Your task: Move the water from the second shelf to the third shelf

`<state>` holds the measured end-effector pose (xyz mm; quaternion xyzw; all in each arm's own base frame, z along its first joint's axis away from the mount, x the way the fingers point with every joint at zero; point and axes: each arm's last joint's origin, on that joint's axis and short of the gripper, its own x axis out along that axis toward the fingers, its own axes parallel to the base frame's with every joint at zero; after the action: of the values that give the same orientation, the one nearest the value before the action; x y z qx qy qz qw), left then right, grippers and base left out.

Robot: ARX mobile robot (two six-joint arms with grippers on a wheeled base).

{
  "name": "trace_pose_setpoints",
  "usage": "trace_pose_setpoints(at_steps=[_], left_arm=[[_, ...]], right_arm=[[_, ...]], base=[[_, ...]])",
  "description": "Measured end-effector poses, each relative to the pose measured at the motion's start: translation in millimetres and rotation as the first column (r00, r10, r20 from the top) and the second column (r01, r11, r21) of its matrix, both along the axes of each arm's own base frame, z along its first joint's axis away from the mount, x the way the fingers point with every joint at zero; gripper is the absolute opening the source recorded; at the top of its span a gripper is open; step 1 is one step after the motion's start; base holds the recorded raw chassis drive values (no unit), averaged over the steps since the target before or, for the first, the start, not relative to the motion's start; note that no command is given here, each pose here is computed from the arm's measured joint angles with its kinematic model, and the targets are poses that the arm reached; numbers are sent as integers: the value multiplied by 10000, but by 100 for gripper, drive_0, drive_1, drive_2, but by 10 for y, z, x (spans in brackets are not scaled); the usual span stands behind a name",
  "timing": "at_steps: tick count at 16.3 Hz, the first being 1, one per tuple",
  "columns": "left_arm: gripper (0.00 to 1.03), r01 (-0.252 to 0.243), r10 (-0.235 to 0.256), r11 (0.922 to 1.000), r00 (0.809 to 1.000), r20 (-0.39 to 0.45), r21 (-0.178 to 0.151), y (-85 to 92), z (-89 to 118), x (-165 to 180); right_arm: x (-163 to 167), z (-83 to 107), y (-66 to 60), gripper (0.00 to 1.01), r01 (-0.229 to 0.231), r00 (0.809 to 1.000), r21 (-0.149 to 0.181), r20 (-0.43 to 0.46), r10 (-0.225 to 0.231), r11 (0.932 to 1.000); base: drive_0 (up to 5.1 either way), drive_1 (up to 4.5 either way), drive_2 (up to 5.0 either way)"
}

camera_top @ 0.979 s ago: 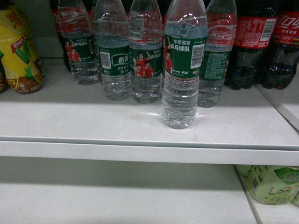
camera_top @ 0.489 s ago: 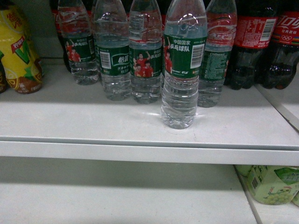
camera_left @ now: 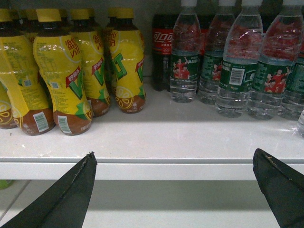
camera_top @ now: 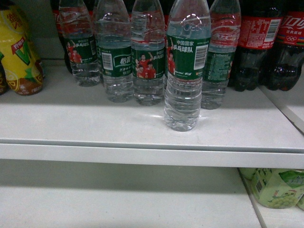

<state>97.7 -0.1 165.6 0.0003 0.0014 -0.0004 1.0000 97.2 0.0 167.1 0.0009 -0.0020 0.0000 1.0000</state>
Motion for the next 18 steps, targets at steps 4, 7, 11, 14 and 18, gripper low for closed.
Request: trace_pose_setpoints(at_steps=[4,7,11,14,18], left_arm=[[98,0,0,10000,10000,0,0,0,0,0],[98,0,0,10000,10000,0,0,0,0,0],[98,0,0,10000,10000,0,0,0,0,0],[98,0,0,10000,10000,0,0,0,0,0],[98,0,0,10000,10000,0,0,0,0,0]], right_arm=[[101,142,-34,98,194,9994,1605,-312,-146,9869],[350,630,-78,98,-276,9961,1569,877,139,9872],[694,793,125,98,-1490,9882,1475,574,1419,9778],[838,574,434,98,-2669,9620,1096,-293,2715,9575],[1134,150,739,98,-3229,9267,1072,-1659,3371,9403]], base=[[0,0,0],[0,0,0],[0,0,0],[0,0,0],[0,0,0]])
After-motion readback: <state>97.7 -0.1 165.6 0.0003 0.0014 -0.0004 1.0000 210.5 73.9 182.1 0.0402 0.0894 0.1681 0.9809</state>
